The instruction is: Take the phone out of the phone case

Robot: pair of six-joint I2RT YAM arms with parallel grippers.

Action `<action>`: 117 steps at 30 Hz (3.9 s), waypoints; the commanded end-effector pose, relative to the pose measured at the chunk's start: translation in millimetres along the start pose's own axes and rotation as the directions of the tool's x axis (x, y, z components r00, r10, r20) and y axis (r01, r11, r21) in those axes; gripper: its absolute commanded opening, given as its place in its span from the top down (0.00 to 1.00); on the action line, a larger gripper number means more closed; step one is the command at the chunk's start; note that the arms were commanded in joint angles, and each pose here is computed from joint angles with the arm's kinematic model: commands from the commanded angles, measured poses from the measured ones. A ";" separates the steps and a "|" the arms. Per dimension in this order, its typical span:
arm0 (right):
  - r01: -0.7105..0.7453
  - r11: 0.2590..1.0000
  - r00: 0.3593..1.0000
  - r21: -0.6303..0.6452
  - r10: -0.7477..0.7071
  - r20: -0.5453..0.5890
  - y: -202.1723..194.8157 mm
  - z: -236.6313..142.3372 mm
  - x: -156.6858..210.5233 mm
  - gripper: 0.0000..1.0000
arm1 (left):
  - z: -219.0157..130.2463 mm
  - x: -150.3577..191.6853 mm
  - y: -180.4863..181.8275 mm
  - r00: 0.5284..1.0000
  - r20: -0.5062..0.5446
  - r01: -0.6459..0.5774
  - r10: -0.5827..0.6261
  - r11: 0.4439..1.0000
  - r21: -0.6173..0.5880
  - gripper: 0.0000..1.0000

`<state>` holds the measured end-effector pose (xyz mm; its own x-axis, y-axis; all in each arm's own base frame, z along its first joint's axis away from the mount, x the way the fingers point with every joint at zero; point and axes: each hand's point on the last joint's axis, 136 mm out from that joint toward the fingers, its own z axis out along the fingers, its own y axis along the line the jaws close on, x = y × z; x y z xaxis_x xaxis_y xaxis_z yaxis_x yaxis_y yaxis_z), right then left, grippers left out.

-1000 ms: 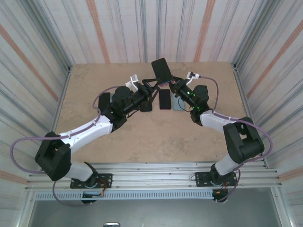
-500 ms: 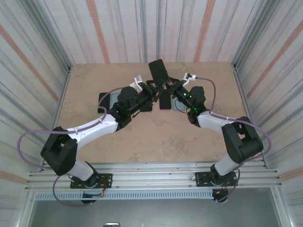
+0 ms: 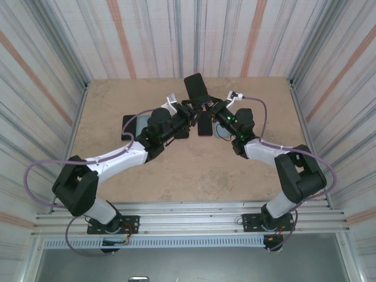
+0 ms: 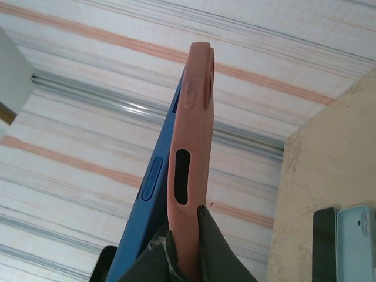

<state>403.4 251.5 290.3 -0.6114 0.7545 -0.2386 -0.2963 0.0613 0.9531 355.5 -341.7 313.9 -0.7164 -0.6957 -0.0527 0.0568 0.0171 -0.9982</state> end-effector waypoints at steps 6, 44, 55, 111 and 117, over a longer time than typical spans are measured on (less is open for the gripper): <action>0.059 0.993 0.998 -0.100 -0.057 0.023 23.0 -6.2 0.1 0.99 | 3.4 -25.4 -4.1 0.994 0.104 0.009 -0.011 1.000 0.022 0.54; 0.331 0.908 0.936 0.256 -0.350 0.033 -46.7 -34.6 -7.0 0.99 | 36.7 24.1 -79.3 0.996 -0.087 0.012 0.008 0.975 0.223 0.99; 0.379 0.818 0.905 0.433 -0.426 0.013 -89.5 -71.0 -39.5 1.00 | 43.4 29.9 -63.9 0.992 -0.127 0.023 0.001 0.981 0.191 0.99; 0.228 0.578 0.877 0.784 -0.472 0.093 -152.5 -205.9 -189.3 0.99 | 213.3 109.3 236.6 0.937 -0.348 -0.167 0.020 0.902 -0.399 0.92; 0.227 0.567 0.881 0.792 -0.466 0.081 -161.5 -199.0 -198.0 0.99 | 211.7 107.7 239.1 0.933 -0.351 -0.231 0.077 0.876 -0.423 0.78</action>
<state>412.9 -33.8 131.8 -0.3727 0.6849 -0.6261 0.2961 0.7272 0.6193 440.7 -558.8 70.0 -0.9083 -0.4113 -0.0767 -0.1295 0.4508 -0.8832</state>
